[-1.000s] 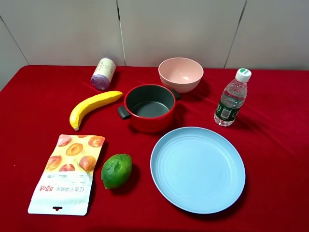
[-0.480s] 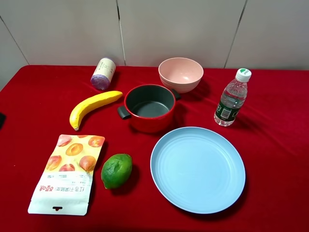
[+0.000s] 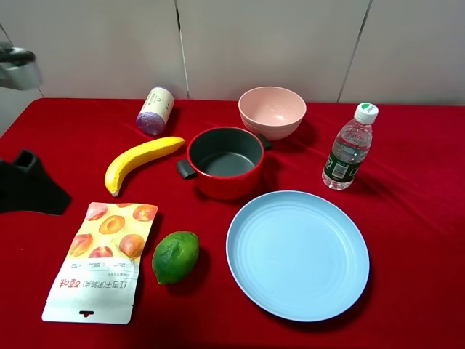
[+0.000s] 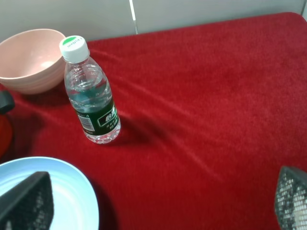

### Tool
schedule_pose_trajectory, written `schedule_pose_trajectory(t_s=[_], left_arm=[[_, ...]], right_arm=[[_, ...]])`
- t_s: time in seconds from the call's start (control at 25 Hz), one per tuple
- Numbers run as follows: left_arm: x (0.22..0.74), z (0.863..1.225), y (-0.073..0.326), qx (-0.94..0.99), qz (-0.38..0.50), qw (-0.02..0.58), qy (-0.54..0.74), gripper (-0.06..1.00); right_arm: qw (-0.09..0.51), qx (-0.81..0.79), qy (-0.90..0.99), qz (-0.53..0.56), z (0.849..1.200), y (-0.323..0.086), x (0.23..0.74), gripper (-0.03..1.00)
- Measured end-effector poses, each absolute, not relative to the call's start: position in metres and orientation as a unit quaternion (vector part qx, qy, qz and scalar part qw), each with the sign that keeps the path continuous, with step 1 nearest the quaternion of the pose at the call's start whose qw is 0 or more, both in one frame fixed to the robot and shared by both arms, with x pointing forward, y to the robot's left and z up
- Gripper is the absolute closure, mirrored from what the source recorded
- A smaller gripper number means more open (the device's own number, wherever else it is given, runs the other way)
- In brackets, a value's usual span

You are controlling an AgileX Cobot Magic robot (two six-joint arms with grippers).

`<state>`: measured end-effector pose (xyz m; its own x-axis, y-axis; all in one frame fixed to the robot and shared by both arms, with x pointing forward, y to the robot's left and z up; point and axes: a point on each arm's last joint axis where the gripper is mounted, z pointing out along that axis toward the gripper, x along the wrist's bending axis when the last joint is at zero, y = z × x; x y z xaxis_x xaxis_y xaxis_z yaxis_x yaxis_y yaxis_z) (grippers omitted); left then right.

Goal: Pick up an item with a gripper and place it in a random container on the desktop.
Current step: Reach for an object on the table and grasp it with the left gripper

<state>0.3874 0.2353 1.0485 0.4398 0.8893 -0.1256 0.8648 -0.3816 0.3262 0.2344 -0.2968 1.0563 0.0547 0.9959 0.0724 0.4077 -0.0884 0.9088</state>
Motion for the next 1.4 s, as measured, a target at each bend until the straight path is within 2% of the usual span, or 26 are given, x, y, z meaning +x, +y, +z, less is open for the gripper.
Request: schedule_pose_trajectory(t_s=[1.08, 1.4], left_arm=[[0.421, 0.962, 0.119, 0.914, -0.038, 0.090, 0.394, -0.02], [0.426, 0.932, 0.096, 0.924, -0.050, 0.059, 0.375, -0.01]], right_arm=[[0.373, 0.623, 0.563, 0.395, 1.056, -0.297, 0.234, 0.28], [0.373, 0.623, 0.563, 0.395, 1.056, -0.297, 0.234, 0.28]])
